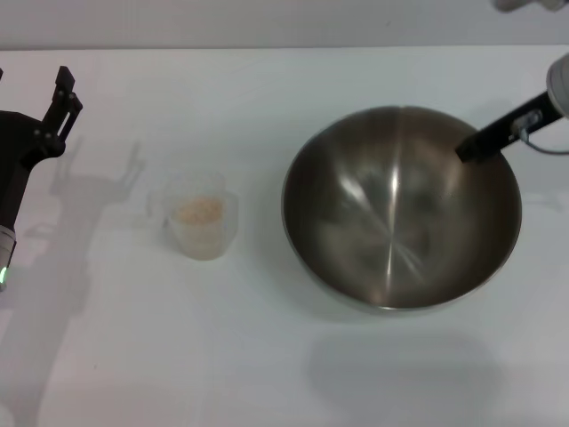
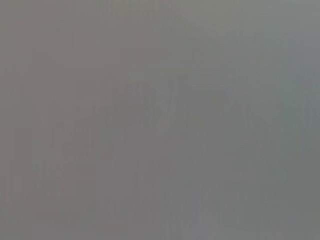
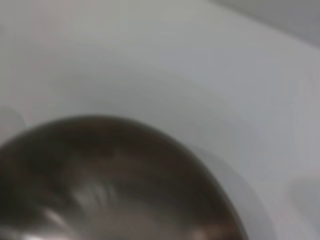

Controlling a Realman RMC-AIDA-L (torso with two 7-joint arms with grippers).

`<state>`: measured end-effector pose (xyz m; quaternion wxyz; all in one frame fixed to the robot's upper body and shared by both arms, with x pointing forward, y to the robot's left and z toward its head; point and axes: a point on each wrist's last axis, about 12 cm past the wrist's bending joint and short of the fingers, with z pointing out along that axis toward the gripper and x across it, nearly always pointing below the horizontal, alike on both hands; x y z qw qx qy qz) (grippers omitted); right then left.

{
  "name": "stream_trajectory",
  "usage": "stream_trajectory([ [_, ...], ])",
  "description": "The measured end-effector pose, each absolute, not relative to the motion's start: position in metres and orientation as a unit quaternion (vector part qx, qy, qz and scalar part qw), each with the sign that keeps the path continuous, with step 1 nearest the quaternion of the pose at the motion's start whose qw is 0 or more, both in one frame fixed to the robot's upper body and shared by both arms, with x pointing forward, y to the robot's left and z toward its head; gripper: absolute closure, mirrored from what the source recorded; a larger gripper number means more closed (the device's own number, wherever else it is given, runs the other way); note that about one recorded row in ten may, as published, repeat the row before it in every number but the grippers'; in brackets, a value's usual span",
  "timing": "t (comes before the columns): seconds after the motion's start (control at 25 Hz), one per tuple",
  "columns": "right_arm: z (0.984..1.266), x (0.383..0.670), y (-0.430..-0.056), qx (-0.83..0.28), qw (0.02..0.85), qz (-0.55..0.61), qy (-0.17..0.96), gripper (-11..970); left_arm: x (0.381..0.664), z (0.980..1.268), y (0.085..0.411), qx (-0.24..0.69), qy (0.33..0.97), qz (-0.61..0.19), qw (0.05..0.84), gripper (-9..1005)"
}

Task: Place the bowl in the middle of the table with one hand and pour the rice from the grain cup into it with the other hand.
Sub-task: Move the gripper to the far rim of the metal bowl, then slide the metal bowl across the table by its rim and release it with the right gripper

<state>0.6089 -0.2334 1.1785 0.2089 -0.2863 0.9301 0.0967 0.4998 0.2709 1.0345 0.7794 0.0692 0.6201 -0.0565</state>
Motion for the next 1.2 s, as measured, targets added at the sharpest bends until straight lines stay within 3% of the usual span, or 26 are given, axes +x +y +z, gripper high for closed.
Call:
stream_trajectory([
  [0.32, 1.19, 0.61, -0.225, -0.318, 0.242, 0.143, 0.905, 951, 0.5, 1.035, 0.272, 0.067, 0.619, -0.055, 0.781, 179],
  [0.64, 1.189, 0.6, -0.212, -0.373, 0.225, 0.188, 0.88, 959, 0.501, 1.036, 0.272, 0.065, 0.616, -0.055, 0.783, 183],
  [1.2, 1.164, 0.595, -0.189, -0.416, 0.163, 0.199, 0.872, 960, 0.501, 1.036, 0.271, 0.065, 0.616, -0.055, 0.783, 191],
])
